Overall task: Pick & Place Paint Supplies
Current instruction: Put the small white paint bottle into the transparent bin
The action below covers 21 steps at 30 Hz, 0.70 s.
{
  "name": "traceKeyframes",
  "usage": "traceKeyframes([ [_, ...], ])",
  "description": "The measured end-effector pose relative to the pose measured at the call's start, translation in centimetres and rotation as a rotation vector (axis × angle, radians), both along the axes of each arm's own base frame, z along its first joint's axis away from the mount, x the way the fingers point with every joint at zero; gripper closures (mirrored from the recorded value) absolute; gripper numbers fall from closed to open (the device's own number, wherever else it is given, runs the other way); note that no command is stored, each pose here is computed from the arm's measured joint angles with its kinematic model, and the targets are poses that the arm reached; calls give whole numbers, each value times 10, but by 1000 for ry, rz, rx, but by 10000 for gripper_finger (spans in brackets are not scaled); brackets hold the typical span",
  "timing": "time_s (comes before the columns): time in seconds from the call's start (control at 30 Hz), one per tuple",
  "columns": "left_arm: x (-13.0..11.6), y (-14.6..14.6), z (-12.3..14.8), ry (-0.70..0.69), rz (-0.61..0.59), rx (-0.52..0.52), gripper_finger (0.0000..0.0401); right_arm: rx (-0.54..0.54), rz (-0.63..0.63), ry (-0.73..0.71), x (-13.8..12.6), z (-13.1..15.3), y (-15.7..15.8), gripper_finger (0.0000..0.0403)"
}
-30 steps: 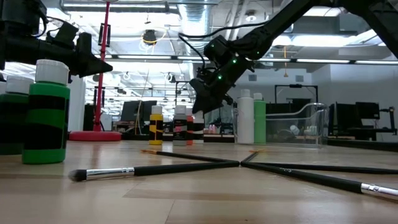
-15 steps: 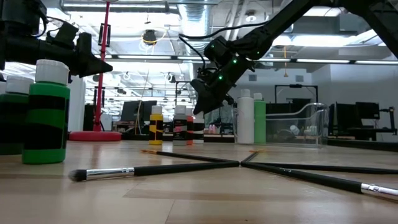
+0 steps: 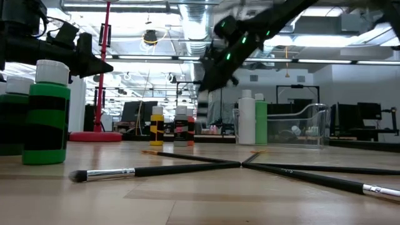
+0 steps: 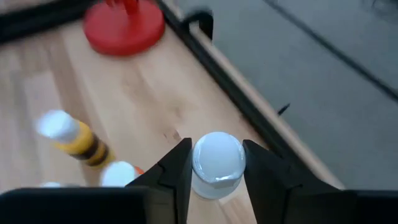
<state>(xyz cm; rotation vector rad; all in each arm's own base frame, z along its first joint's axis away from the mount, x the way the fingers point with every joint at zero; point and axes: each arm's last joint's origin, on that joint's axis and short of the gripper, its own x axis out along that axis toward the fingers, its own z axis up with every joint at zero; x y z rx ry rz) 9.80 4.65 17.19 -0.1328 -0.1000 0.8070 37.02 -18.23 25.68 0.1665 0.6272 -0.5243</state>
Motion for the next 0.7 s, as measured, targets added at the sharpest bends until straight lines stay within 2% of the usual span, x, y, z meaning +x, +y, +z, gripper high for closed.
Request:
traceKeyframes([
  [0.27,0,0,0,-1,0,0,393,-42,-2,-70,-68,93,32,284],
  [0.37,0,0,0,-2,0,1,393,-50,-37,-53,-97,115,46,285],
  [0.53,0,0,0,-4,0,1,393,-75,-198,62,-135,126,58,282],
  [0.7,0,0,1,-7,0,2,393,-44,-288,121,-155,104,57,283],
])
